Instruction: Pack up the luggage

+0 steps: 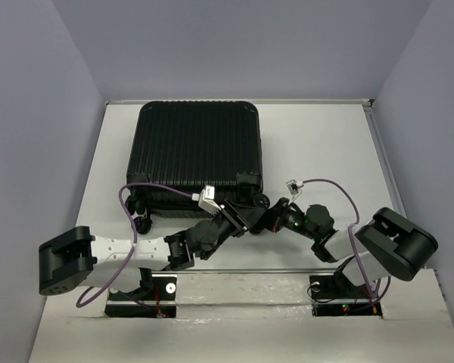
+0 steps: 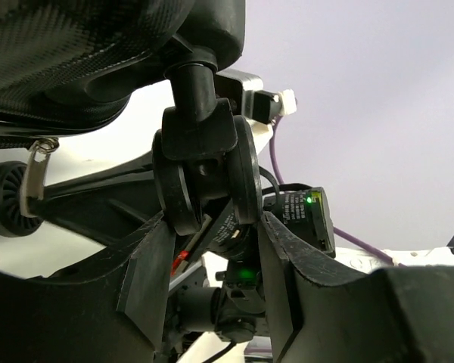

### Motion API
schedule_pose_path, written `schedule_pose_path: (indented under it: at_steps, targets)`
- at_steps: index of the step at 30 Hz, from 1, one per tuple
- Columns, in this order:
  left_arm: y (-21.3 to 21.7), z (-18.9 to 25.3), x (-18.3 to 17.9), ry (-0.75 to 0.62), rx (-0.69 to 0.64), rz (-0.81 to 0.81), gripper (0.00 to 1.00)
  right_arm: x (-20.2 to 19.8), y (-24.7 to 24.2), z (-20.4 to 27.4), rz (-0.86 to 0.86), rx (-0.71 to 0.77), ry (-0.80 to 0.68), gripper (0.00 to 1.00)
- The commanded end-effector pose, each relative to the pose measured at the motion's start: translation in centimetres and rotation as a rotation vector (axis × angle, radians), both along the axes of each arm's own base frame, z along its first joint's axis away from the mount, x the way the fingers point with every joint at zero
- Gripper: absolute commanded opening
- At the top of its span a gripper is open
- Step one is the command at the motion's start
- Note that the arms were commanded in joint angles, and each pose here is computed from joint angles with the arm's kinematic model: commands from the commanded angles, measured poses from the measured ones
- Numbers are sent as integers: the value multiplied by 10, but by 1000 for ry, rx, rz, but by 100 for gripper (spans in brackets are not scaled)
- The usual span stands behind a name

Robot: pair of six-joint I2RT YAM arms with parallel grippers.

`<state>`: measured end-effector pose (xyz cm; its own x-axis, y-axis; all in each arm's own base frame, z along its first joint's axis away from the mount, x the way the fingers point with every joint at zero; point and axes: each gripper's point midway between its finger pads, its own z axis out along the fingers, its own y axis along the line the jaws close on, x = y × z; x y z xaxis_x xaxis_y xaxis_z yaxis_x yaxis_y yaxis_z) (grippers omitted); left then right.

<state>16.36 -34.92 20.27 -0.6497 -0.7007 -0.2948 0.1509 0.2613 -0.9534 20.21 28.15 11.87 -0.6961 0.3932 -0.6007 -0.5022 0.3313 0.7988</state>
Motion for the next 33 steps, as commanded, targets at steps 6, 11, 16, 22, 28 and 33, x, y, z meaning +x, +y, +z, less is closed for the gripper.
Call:
schedule_pose_path:
  at_steps: [6, 11, 16, 22, 28, 33]
  targets:
    - [42, 29, 7, -59, -1, 127, 6, 23, -40, 34, -253, -26, -186, 7]
    - [51, 20, 7, -64, 38, 136, 6, 26, -63, 57, -339, -156, -235, 7]
    - [48, 16, 5, -70, 65, 116, 6, 13, -58, 57, -240, -253, -221, 7]
    - [41, 27, 4, -122, 106, 90, 6, 2, -33, 28, -107, -244, -153, 12]
    - [43, 23, 1, -121, 179, 67, 35, -1, -7, 25, -2, -233, -178, 52]
    - [36, 28, -4, -146, 270, 6, 70, 3, 6, 33, 9, -181, -214, 62]
